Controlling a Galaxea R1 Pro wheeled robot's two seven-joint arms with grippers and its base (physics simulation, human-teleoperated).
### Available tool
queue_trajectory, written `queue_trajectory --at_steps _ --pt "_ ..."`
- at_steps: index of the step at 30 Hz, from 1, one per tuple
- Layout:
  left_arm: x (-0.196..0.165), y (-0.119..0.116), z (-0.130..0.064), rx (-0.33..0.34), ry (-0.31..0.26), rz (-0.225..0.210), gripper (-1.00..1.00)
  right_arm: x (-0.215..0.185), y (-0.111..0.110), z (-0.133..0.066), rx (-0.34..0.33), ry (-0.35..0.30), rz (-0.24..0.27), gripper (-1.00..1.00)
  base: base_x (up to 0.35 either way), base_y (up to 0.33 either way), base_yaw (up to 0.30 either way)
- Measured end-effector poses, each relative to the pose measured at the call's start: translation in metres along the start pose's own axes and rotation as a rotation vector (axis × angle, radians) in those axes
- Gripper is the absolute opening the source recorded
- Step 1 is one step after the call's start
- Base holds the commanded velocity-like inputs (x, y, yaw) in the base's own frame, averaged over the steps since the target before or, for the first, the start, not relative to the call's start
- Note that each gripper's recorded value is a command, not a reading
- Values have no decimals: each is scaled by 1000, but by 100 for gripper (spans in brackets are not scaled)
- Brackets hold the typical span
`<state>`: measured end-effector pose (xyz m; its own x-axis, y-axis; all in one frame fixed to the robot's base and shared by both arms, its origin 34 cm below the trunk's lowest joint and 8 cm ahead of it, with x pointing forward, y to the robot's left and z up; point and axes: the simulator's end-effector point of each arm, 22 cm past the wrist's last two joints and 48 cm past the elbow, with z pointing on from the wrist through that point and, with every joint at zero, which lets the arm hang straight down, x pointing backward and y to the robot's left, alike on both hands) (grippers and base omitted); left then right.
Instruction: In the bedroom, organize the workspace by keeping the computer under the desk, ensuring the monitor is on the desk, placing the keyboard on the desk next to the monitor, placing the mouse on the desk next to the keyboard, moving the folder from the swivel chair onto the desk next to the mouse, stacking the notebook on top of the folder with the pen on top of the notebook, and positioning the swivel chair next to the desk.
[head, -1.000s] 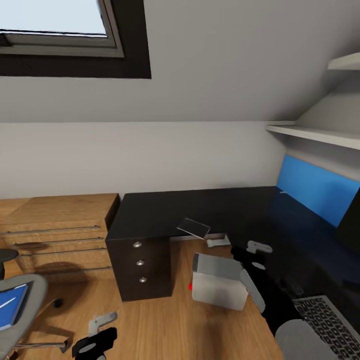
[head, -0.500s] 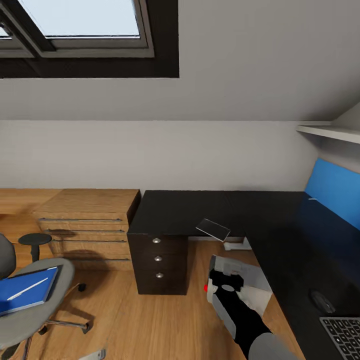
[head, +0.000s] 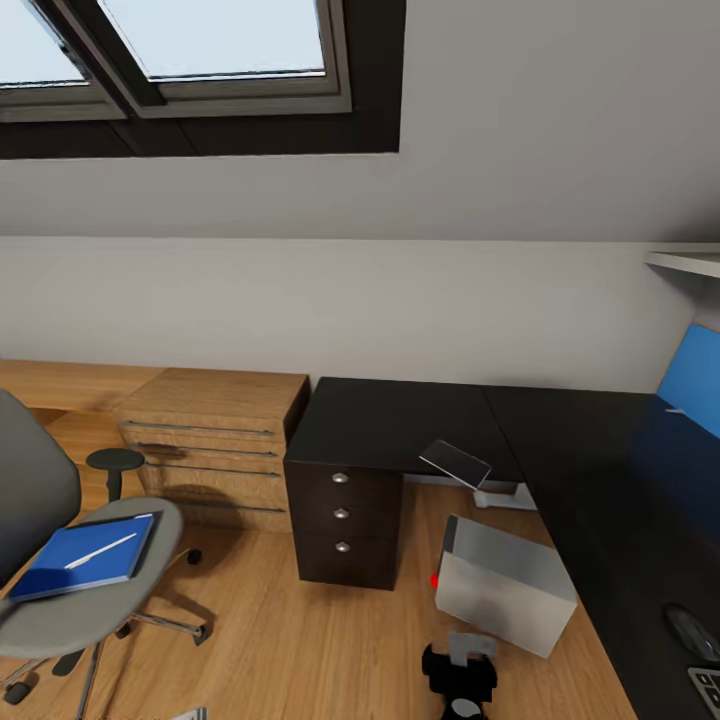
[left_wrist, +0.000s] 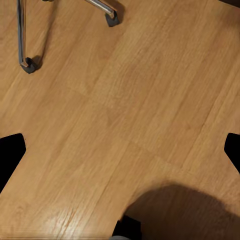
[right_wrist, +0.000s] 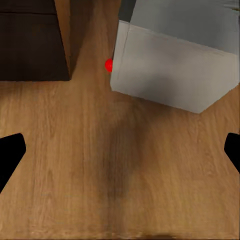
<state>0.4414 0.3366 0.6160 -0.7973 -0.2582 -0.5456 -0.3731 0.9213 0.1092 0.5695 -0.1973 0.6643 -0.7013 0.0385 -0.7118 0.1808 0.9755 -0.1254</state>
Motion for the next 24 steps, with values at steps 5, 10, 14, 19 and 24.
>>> queue_trajectory --at_steps 5,10,14,19,24 --pt "21 20 3 -46 22 9 100 34 29 -13 -167 16 -11 100 0 0 5" --pt "22 7 0 -37 -12 -14 100 38 32 -15 -185 15 -13 100 0 0 0" --pt "31 6 -1 -39 -6 -7 100 35 32 -15 -187 -4 -6 100 0 0 0" --pt "60 10 -3 -45 53 4 100 17 31 -16 -183 -83 23 100 0 0 230" --pt "58 6 -4 -36 24 -4 100 -8 26 -20 -172 -208 65 100 0 0 284"
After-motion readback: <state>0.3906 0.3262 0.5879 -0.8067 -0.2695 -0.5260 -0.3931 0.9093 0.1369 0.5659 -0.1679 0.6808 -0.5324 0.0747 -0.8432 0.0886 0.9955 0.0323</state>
